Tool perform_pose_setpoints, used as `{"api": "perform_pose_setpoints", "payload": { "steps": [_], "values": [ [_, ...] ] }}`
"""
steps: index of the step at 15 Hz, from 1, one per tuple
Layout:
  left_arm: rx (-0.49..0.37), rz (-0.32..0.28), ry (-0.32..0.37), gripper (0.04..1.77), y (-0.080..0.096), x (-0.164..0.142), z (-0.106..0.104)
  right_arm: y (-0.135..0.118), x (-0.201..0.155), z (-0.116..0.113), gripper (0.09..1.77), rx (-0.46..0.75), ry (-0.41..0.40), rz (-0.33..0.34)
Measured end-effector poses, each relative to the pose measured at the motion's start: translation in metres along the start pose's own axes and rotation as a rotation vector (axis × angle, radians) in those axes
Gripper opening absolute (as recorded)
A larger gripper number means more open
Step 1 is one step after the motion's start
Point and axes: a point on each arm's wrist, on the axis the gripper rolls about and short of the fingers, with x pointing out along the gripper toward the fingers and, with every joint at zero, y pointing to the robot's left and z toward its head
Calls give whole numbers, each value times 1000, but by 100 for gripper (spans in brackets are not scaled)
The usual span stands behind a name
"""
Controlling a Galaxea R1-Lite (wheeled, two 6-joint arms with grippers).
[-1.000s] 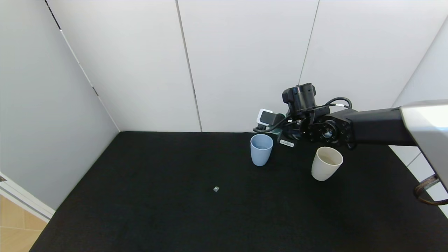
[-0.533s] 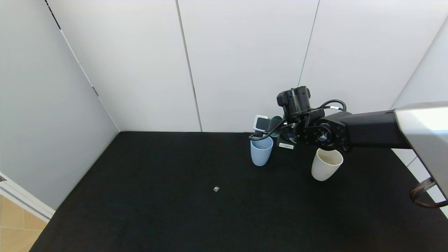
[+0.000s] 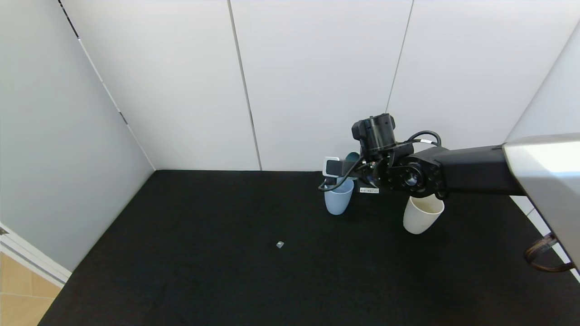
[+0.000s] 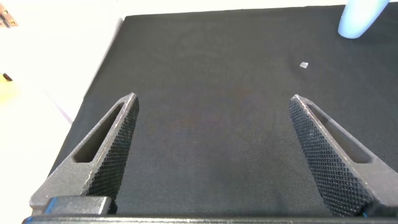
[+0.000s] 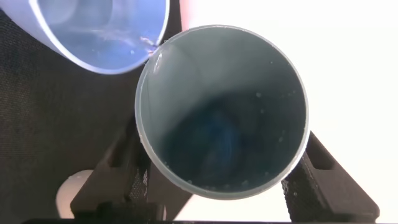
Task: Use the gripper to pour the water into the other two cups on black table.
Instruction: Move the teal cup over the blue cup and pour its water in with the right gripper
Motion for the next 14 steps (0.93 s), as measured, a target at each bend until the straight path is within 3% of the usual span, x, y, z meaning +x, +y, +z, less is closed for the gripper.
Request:
{"api": "perform_pose_setpoints", "payload": {
  "steps": [14],
  "values": [
    [0,0,0,172,0,0,0,-4,7,14,119,-205,41,-75]
  ]
}}
